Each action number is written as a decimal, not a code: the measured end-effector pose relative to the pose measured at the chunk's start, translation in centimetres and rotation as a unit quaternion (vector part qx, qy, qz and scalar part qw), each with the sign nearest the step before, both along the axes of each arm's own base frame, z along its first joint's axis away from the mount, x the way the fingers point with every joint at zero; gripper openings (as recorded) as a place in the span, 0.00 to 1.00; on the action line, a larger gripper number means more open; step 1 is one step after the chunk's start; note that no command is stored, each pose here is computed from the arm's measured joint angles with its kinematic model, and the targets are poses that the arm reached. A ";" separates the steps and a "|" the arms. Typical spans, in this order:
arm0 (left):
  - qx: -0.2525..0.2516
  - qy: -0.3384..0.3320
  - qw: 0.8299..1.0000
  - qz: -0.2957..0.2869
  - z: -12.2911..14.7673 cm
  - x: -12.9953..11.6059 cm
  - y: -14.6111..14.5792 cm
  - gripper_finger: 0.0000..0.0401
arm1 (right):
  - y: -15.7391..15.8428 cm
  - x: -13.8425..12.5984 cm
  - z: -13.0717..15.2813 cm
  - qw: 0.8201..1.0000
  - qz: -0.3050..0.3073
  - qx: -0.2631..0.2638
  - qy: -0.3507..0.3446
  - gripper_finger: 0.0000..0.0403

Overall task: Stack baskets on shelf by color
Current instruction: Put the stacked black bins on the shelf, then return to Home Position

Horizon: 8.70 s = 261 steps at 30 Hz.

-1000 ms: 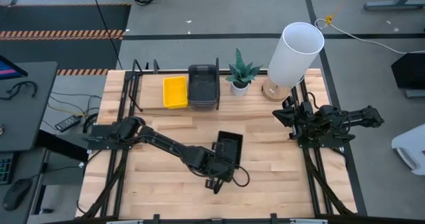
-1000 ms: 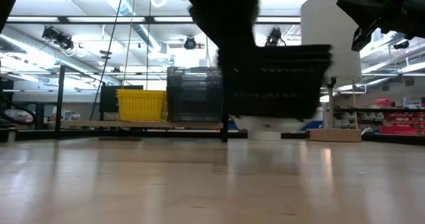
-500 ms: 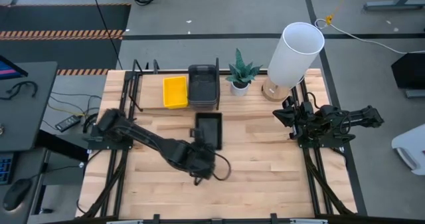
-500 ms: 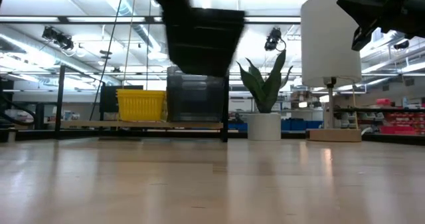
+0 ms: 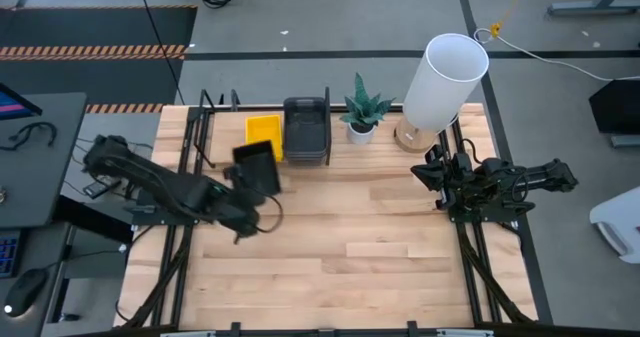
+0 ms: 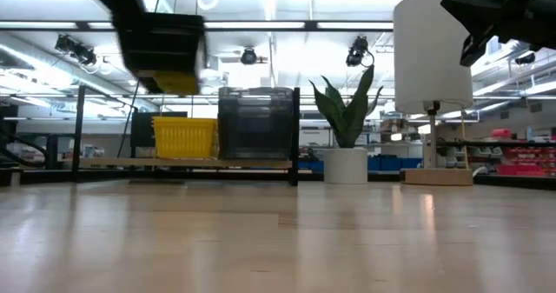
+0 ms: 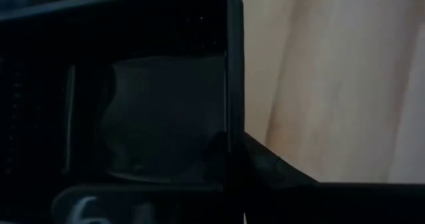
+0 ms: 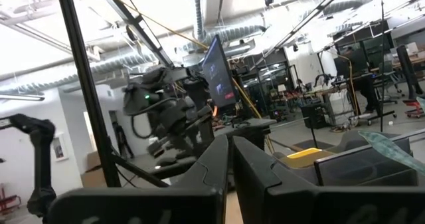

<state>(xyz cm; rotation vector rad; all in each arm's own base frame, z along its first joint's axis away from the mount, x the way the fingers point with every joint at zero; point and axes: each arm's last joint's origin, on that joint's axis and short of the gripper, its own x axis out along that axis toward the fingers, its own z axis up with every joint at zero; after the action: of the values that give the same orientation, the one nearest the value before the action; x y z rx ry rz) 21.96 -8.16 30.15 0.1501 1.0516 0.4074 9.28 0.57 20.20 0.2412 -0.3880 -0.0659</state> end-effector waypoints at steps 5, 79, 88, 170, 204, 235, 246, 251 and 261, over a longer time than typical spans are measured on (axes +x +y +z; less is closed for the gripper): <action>0.014 0.011 0.999 0.050 1.6 -3.7 2.6 0.05 | 0.0 0.0 0.0 1.000 0.000 0.000 0.000 0.07; -0.035 0.188 0.981 0.036 -5.2 -5.6 15.6 0.42 | 0.0 0.0 0.0 1.000 0.000 0.000 0.000 0.07; -0.016 0.238 0.970 0.043 -8.4 -6.6 15.5 0.37 | 0.0 0.0 0.0 1.000 0.000 0.000 0.000 0.07; -0.016 -0.551 0.823 -0.138 -11.2 -11.8 8.3 0.03 | 0.0 0.0 0.0 1.000 0.000 0.000 0.000 0.07; -0.059 -0.556 0.816 -0.147 -12.3 -11.8 8.1 0.05 | 0.0 -0.1 0.0 1.000 0.002 0.000 -0.002 0.07; -0.058 -0.556 0.816 -0.147 -12.3 -11.8 8.1 0.08 | -0.5 -0.4 0.3 0.999 -0.026 0.002 -0.022 0.07; -0.058 -0.556 0.816 -0.147 -12.3 -11.8 8.1 0.07 | -0.5 -0.4 0.3 0.999 -0.026 0.002 -0.022 0.07; -0.058 -0.556 0.816 -0.147 -12.3 -11.7 8.1 0.09 | -0.5 -0.4 0.3 0.999 -0.026 0.002 -0.022 0.07; -0.058 -0.556 0.816 -0.147 -12.3 -11.7 8.1 0.06 | -0.5 -0.4 0.3 0.999 -0.026 0.002 -0.022 0.07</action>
<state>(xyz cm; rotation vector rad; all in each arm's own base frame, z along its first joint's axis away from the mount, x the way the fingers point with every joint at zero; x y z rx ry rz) 10.21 -0.06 17.83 -0.0501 -0.1225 0.0875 8.85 0.05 20.52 0.2378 -0.4385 -0.1129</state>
